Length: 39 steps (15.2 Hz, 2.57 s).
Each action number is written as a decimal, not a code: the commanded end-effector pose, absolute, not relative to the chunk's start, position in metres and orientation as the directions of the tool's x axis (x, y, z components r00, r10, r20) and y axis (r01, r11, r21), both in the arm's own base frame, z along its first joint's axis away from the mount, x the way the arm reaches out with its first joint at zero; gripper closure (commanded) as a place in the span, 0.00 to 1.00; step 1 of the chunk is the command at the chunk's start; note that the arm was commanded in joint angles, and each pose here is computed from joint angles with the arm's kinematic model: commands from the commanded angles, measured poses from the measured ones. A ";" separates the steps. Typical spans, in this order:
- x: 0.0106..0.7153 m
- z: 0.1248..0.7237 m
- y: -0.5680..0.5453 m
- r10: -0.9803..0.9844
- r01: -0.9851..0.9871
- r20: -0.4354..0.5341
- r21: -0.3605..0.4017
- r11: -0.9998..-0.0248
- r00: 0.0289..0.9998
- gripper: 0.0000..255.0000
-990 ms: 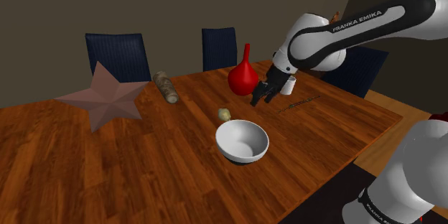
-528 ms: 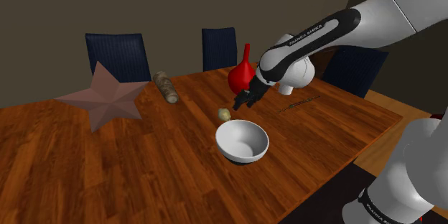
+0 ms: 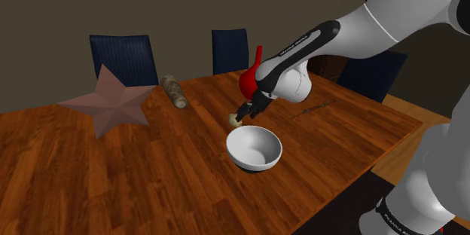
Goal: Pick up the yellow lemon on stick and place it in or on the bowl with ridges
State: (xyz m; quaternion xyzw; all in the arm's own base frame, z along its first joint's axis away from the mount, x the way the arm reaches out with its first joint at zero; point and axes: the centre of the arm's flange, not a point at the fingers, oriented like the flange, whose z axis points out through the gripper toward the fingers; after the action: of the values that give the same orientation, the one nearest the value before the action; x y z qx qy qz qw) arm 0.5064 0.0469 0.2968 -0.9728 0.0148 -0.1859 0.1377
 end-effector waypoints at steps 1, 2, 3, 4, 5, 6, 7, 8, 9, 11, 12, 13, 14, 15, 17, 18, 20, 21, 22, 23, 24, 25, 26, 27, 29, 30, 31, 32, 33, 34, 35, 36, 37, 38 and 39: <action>0.509 0.289 0.049 -0.080 0.022 0.358 -0.273 -0.962 0.930 0.00; 0.509 0.289 0.049 -0.080 0.022 0.358 -0.273 -0.962 0.930 0.00; 0.509 0.289 0.049 -0.080 0.022 0.358 -0.273 -0.962 0.930 0.00; 0.509 0.289 0.049 -0.080 0.022 0.358 -0.273 -0.962 0.930 0.00; 0.509 0.289 0.049 -0.080 0.022 0.358 -0.273 -0.962 0.930 0.00; 0.509 0.289 0.049 -0.080 0.022 0.358 -0.273 -0.962 0.930 0.00; 0.509 0.289 0.049 -0.080 0.022 0.358 -0.273 -0.962 0.930 0.00; 0.509 0.289 0.049 -0.080 0.022 0.358 -0.273 -0.962 0.930 0.00; 0.509 0.289 0.049 -0.080 0.022 0.358 -0.273 -0.962 0.930 0.00; 0.509 0.289 0.049 -0.080 0.022 0.358 -0.273 -0.962 0.930 1.00; 0.509 0.289 0.049 -0.080 0.022 0.358 -0.273 -0.962 0.930 1.00; 0.509 0.289 0.049 -0.080 0.022 0.358 -0.273 -0.962 0.930 1.00; 0.509 0.289 0.049 -0.080 0.022 0.358 -0.273 -0.962 0.930 1.00; 0.509 0.289 0.049 -0.080 0.022 0.358 -0.273 -0.962 0.930 1.00; 0.509 0.289 0.049 -0.080 0.022 0.358 -0.273 -0.962 0.930 1.00; 0.509 0.289 0.049 -0.080 0.022 0.358 -0.273 -0.962 0.930 1.00; 0.509 0.289 0.049 -0.080 0.022 0.358 -0.273 -0.962 0.930 0.00; 0.533 0.297 0.058 -0.100 -0.035 0.280 -0.228 -0.973 0.955 0.00; 0.558 0.303 0.065 -0.125 -0.089 0.202 -0.177 -0.980 0.971 0.00; 0.584 0.306 0.072 -0.153 -0.138 0.124 -0.121 -0.983 0.980 0.00; 0.609 0.307 0.078 -0.186 -0.183 0.047 -0.061 -0.981 0.982 0.00; 0.636 0.305 0.083 -0.221 -0.221 -0.029 0.002 -0.975 0.975 0.00; 0.644 0.304 0.085 -0.234 -0.233 -0.052 0.023 -0.972 0.971 0.00; 0.644 0.298 0.085 -0.234 -0.233 -0.052 0.023 -0.972 0.971 0.00; 0.643 0.288 0.085 -0.234 -0.233 -0.052 0.023 -0.972 0.971 0.00; 0.643 0.283 0.085 -0.234 -0.233 -0.052 0.023 -0.972 0.971 0.00; 0.642 0.277 0.085 -0.234 -0.233 -0.052 0.023 -0.972 0.971 0.00; 0.642 0.272 0.084 -0.234 -0.233 -0.052 0.023 -0.972 0.971 0.00; 0.642 0.264 0.084 -0.234 -0.233 -0.052 0.023 -0.972 0.971 0.00; 0.642 0.264 0.084 -0.234 -0.233 -0.052 0.023 -0.972 0.971 0.00; 0.642 0.264 0.084 -0.234 -0.233 -0.052 0.023 -0.972 0.971 0.00; 0.642 0.264 0.084 -0.234 -0.233 -0.052 0.023 -0.972 0.971 0.00; 0.642 0.264 0.084 -0.234 -0.233 -0.052 0.023 -0.972 0.971 0.00; 0.642 0.264 0.084 -0.234 -0.233 -0.052 0.023 -0.972 0.971 0.00; 0.642 0.264 0.084 -0.234 -0.233 -0.052 0.023 -0.972 0.971 0.00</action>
State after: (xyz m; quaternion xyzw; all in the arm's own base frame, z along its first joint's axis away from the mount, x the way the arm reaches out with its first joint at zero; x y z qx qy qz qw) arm 0.6417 0.0844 0.2638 -0.9927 0.1174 0.0275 -0.0086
